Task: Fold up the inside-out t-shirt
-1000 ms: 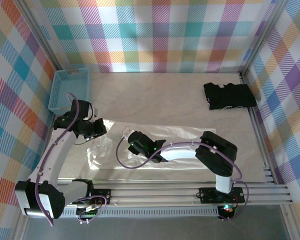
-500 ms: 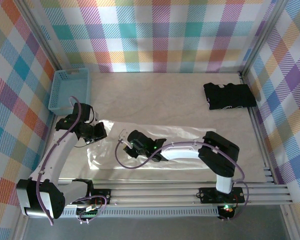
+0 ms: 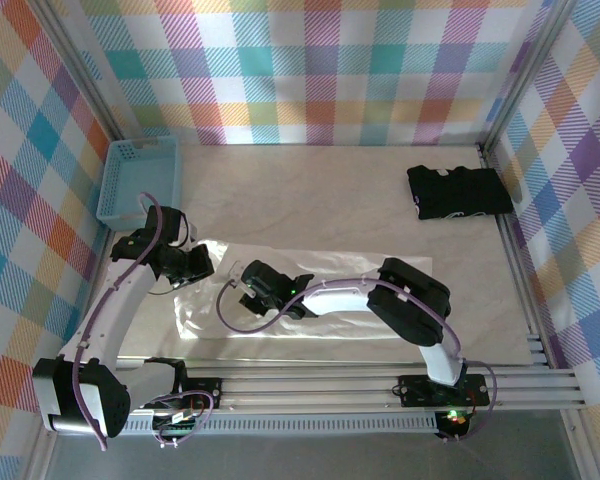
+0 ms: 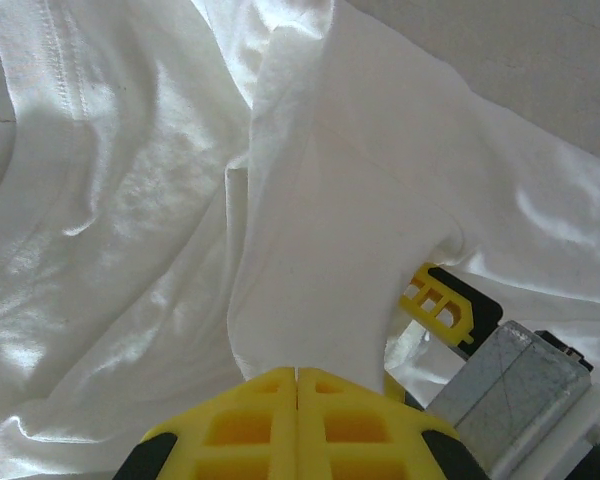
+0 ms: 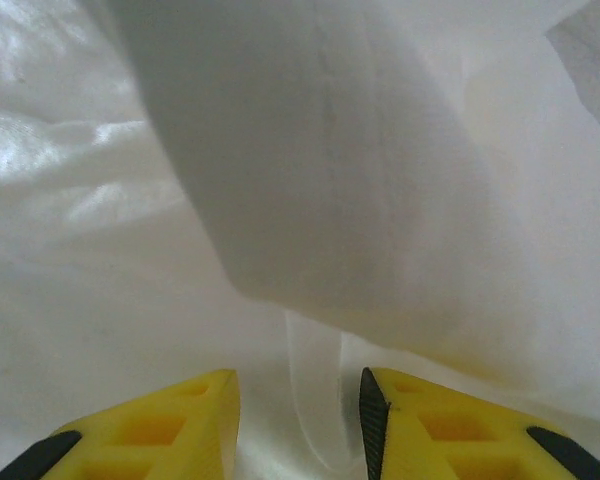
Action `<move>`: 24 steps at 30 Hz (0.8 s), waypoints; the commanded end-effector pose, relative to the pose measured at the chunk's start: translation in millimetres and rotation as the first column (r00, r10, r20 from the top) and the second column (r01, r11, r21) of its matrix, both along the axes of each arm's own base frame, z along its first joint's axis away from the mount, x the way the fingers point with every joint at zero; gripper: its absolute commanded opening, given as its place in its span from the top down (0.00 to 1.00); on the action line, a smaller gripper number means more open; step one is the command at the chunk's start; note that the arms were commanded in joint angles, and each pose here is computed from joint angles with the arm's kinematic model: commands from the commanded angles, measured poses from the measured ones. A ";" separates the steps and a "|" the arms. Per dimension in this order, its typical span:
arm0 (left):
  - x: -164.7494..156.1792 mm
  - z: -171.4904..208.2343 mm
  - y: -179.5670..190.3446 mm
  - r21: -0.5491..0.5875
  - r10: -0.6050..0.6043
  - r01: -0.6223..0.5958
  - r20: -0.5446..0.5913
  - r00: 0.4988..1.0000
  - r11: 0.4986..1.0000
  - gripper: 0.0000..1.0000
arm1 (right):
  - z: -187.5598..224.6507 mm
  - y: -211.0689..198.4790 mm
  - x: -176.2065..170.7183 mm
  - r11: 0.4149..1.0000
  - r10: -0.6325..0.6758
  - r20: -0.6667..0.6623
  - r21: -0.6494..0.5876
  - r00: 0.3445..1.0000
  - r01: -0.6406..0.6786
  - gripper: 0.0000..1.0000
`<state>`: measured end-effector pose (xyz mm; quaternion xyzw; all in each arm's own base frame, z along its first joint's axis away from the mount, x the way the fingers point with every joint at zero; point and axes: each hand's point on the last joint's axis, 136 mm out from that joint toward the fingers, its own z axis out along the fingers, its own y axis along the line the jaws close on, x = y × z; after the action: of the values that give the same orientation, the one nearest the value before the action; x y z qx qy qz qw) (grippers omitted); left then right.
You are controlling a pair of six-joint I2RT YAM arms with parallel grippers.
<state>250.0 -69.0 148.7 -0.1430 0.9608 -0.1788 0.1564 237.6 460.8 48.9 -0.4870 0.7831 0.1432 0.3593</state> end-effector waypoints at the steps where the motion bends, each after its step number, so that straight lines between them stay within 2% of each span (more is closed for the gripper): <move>1: 4.4 7.5 3.1 0.010 -0.008 0.008 0.030 1.000 1.000 1.00 | -7.5 -6.0 8.2 0.999 -0.011 0.013 -0.039 1.000 0.012 0.66; 3: 4.1 6.8 3.1 0.010 -0.009 0.009 0.029 1.000 1.000 1.00 | -11.0 -8.8 8.2 0.999 -0.014 0.012 -0.048 1.000 0.014 0.70; 9: 4.0 5.4 3.4 0.012 -0.009 0.008 0.027 1.000 1.000 1.00 | -1.5 -10.3 5.7 1.000 -0.006 0.008 -0.018 1.000 0.007 0.96; 11: 4.3 4.9 3.5 0.013 -0.009 0.009 0.026 1.000 1.000 1.00 | 6.9 -8.8 3.2 1.000 0.002 0.003 0.006 1.000 -0.002 1.00; 24: 1.1 -2.4 3.3 0.007 0.000 0.000 0.012 1.000 1.000 1.00 | 60.7 -19.7 -17.4 0.990 0.026 -0.052 0.141 0.998 -0.018 1.00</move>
<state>250.1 -69.0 148.6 -0.1419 0.9609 -0.1787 0.1568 226.4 445.1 98.0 -0.4749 0.7729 0.1885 0.3764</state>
